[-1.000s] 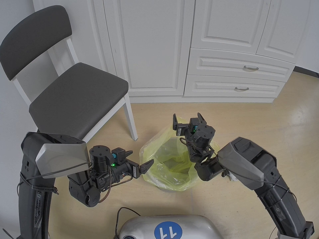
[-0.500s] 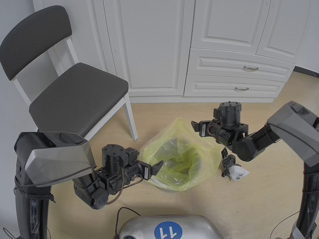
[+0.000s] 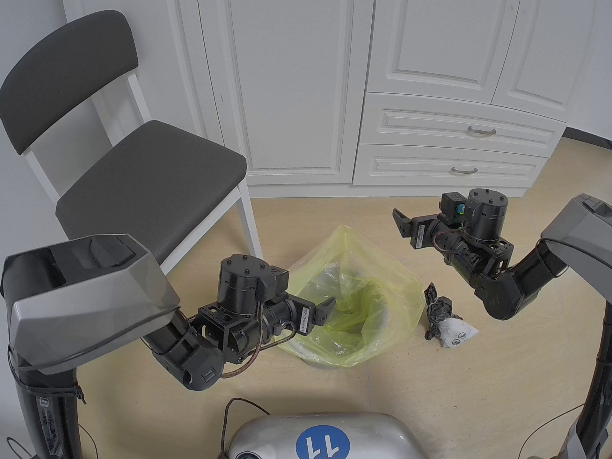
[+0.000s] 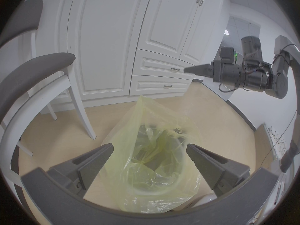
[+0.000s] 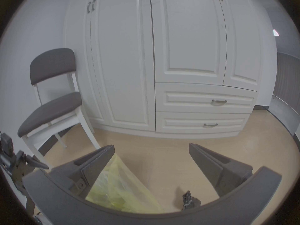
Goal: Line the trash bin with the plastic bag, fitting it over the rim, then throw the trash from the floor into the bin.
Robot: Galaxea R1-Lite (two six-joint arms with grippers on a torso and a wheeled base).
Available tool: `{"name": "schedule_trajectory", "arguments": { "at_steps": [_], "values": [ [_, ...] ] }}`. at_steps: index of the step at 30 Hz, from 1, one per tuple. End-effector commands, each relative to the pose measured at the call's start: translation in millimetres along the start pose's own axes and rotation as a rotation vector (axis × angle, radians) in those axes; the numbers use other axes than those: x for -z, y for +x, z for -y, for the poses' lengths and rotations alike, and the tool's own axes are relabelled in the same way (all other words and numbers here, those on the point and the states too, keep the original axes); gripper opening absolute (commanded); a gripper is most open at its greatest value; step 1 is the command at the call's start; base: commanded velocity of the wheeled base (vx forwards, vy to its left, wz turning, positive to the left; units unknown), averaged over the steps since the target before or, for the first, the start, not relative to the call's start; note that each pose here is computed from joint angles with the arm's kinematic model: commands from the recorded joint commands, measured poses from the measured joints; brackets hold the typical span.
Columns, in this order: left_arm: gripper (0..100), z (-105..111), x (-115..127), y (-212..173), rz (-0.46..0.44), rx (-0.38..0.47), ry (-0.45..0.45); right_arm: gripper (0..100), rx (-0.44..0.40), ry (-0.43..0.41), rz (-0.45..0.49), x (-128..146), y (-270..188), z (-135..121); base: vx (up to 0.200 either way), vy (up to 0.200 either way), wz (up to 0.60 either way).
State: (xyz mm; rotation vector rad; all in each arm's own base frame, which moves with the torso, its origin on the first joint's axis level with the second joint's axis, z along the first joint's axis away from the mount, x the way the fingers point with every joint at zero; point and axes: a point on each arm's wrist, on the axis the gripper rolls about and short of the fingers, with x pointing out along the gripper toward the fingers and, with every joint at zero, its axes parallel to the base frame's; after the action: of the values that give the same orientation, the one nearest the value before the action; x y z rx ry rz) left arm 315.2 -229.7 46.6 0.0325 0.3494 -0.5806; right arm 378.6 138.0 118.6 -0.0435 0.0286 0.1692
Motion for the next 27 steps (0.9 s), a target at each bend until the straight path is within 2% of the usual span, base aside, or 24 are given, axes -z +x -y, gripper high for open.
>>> {"name": "schedule_trajectory", "arguments": {
  "at_steps": [1,4,10,17,21,27],
  "values": [
    [100,-2,-15,7,-0.047,-0.085,0.000,100,-0.034,-0.038,-0.427,28,-10,-2,0.000,0.000,0.00],
    [100,-7,-7,17,-0.066,-0.149,0.002,100,-0.033,0.030,-0.504,29,-4,-10,0.000,0.000,0.00],
    [100,-22,4,33,-0.090,-0.194,-0.008,100,-0.044,0.057,-0.649,51,10,-10,0.000,0.000,0.00],
    [100,-42,12,49,-0.101,-0.236,-0.030,100,-0.018,0.098,-0.698,74,30,-3,0.000,0.000,0.00],
    [100,-58,17,61,-0.096,-0.268,-0.049,100,0.014,0.119,-0.693,84,43,8,0.000,0.000,0.00],
    [100,-73,5,70,-0.086,-0.329,-0.129,100,0.048,0.168,-0.674,83,52,17,0.000,0.000,0.00]
  ]
}}
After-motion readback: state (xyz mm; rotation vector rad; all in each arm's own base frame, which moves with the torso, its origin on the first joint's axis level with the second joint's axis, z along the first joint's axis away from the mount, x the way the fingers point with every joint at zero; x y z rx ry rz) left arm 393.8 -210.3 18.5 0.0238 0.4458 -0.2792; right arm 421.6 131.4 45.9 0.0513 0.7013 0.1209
